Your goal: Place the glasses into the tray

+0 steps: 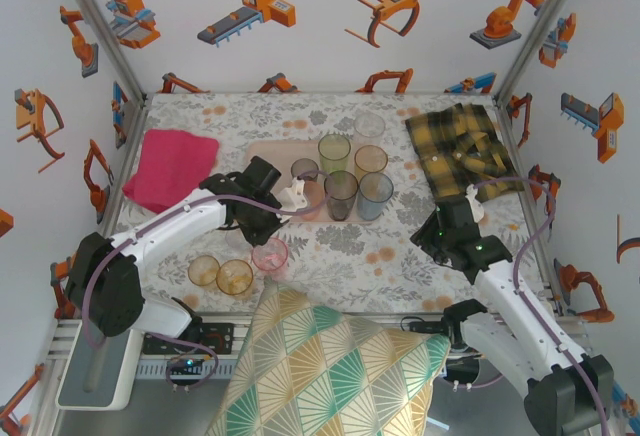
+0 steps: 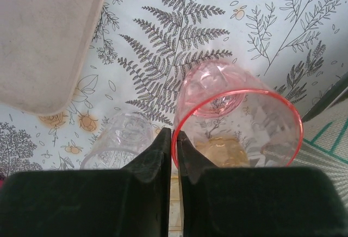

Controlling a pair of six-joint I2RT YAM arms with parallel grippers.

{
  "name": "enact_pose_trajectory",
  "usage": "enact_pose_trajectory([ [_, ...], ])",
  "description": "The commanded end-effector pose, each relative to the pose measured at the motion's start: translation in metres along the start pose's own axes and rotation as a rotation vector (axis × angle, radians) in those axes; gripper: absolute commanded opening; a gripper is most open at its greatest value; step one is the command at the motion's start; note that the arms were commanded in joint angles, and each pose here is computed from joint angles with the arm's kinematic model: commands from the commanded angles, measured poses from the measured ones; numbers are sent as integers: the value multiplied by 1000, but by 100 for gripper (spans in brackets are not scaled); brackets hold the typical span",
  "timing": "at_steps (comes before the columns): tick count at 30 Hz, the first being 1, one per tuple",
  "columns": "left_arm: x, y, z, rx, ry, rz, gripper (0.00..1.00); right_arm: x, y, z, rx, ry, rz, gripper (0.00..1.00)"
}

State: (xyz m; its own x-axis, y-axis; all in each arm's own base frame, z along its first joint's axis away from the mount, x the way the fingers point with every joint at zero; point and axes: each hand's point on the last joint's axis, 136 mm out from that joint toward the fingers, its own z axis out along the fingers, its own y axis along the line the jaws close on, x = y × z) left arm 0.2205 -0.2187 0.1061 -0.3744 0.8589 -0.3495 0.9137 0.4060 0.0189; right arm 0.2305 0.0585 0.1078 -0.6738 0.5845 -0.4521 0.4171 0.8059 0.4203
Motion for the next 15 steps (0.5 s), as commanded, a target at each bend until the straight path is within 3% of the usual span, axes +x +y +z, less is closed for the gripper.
enact_pose_trajectory([
  [1,-1,-2,-4,-3,-6,-4,10,-2,-2,0,2,-15,22,42],
  [15,-18,5,-33,-33,-27,-25,5,-3,-1,-2,-2,-18,18,42],
])
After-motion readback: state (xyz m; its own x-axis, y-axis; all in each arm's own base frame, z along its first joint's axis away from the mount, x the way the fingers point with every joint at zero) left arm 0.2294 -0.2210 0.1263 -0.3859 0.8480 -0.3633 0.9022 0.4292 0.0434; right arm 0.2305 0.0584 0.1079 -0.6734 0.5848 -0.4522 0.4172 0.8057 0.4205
